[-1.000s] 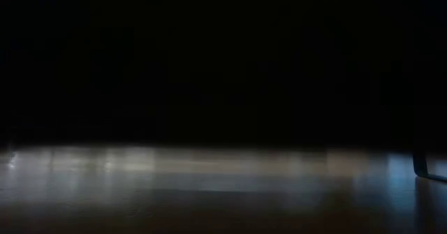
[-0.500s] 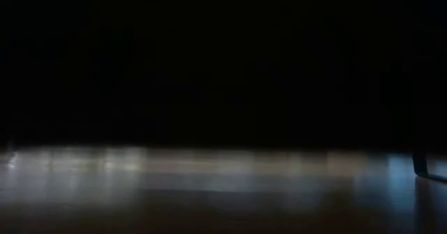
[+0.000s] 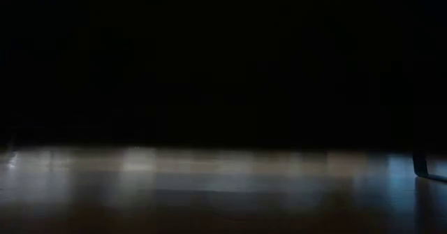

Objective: Pick and place medicine bottles onto shelf by color
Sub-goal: Return to Home Position

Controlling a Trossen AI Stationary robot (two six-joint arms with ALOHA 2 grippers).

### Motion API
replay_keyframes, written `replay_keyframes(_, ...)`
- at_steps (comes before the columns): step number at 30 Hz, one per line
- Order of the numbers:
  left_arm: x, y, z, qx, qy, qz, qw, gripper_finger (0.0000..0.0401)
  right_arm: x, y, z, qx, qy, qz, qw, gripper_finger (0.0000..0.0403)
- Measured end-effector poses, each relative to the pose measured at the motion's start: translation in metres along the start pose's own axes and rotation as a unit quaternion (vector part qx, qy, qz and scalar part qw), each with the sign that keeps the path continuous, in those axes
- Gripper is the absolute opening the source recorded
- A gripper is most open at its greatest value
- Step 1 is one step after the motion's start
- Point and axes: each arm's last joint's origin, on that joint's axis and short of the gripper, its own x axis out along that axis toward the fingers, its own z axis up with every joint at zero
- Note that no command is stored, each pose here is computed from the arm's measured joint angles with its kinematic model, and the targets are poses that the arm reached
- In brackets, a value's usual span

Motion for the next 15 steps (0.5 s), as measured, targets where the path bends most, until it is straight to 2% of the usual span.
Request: replay_keyframes(15,-0.0001,0.0,0.0003,0.0,0.0,0.0,1.0,0.0027,0.0,0.0,0.0001,0.0,0.0,0.0,1.0,0.0022)
